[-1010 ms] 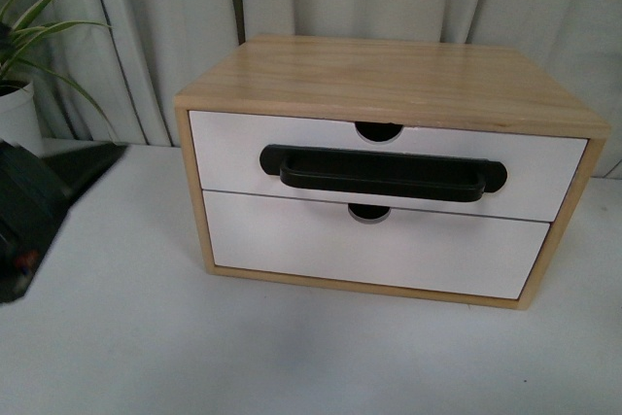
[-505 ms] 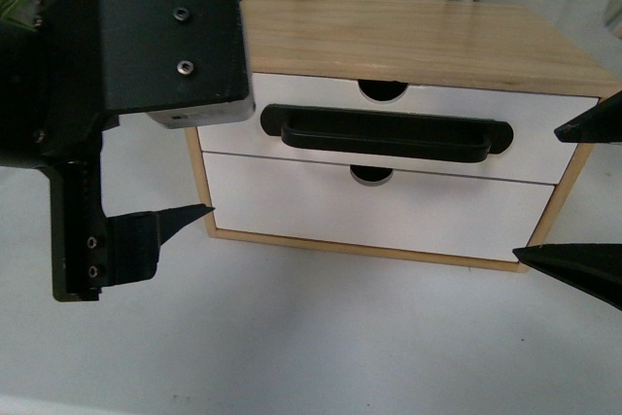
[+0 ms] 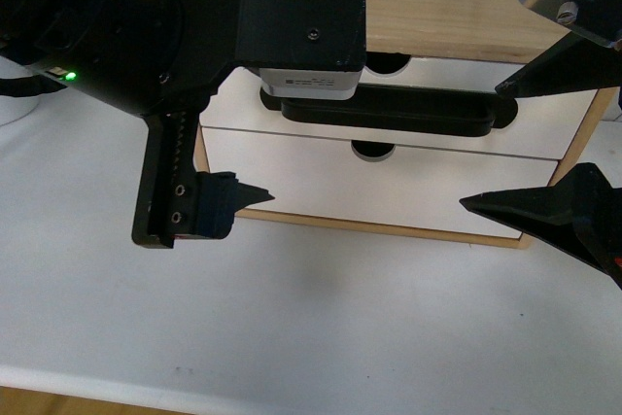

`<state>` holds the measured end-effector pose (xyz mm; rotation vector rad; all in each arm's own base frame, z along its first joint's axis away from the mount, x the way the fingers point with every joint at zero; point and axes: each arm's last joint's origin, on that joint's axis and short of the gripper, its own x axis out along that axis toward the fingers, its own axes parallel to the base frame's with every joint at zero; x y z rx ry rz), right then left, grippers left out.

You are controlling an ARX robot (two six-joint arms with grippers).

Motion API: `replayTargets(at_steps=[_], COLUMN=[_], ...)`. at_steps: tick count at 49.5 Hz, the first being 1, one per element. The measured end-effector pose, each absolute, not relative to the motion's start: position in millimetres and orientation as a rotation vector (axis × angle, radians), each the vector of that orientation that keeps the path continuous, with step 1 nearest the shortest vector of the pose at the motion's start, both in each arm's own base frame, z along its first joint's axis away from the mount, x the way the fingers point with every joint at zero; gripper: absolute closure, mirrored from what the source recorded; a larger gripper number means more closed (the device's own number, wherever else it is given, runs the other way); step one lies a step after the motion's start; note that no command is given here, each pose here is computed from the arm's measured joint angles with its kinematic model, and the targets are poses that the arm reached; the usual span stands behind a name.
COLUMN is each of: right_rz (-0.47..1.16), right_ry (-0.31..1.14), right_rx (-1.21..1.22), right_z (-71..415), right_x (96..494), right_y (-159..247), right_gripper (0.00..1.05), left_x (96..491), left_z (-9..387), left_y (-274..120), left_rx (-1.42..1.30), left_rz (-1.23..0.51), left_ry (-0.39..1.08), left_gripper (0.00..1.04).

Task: Pull drawer

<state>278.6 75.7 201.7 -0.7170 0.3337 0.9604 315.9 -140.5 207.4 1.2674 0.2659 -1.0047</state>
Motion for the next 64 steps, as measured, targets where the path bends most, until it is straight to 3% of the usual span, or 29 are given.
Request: replayTargets(at_steps=[64], right_rz=[0.996], right_ry=[0.312], right_rx=[-0.725], right_z=[172.8], right_x=[322.5], right_y=[95.4], right_gripper=[0.09], left_x=[349.2], left_z=[192.8], left_y=[-156.2], left_rx=[1.292], left_rz=[-1.097], left_ry=[0.317], left_gripper=[0.06])
